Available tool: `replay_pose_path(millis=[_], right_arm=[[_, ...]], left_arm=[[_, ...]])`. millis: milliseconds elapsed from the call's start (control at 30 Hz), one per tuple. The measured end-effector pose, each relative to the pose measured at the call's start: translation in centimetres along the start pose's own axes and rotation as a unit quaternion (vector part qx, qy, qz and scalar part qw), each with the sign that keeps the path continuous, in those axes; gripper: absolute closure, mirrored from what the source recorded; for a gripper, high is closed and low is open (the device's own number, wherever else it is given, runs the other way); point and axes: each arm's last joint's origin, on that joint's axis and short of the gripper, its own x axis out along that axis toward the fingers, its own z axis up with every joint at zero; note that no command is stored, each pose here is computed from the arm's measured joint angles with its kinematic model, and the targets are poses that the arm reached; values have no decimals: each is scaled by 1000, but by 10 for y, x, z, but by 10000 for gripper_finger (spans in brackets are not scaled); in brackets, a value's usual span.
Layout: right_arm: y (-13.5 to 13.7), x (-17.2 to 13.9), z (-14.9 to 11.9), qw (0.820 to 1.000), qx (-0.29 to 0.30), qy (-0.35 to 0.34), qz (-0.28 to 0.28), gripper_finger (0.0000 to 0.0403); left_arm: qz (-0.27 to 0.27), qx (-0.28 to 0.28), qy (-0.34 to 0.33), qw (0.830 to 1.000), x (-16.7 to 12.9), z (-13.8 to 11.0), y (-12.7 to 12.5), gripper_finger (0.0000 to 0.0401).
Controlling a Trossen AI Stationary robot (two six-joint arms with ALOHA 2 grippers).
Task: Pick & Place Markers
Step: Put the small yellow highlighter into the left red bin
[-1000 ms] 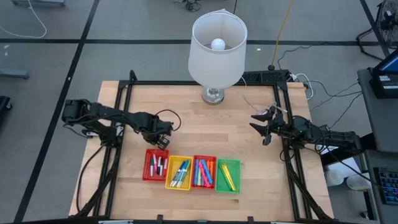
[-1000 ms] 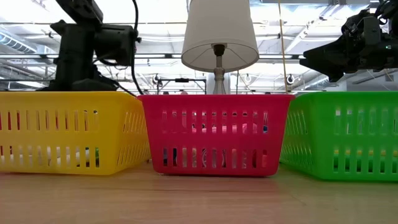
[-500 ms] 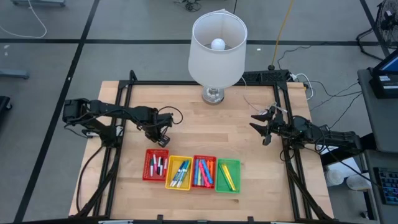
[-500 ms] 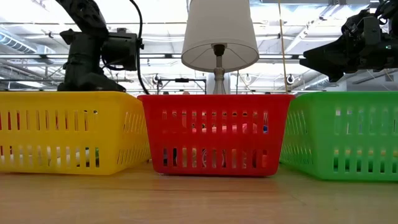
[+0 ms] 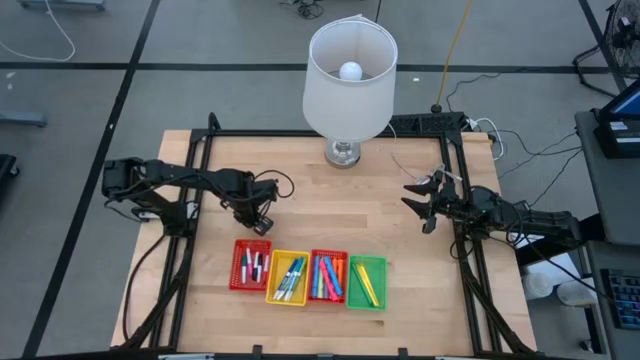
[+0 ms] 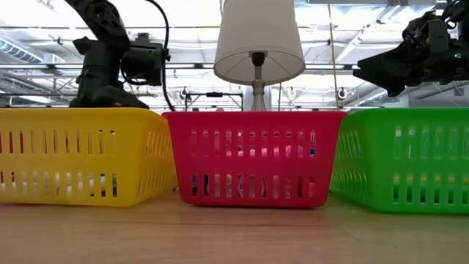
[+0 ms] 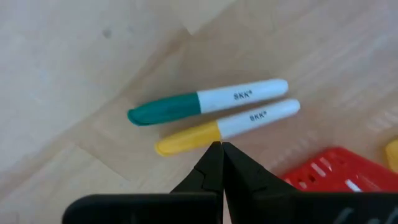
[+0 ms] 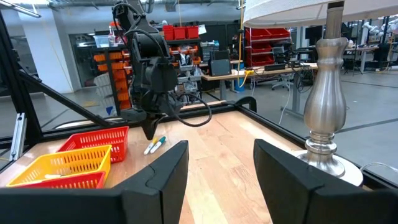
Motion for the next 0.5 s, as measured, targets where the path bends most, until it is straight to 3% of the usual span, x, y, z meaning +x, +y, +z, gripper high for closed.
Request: replay_pose_path(millis=[500], right_arm=[[0,0,0,1000,0,0,0,234]], left_arm=[[1,36,52,998,21,12,4,401]])
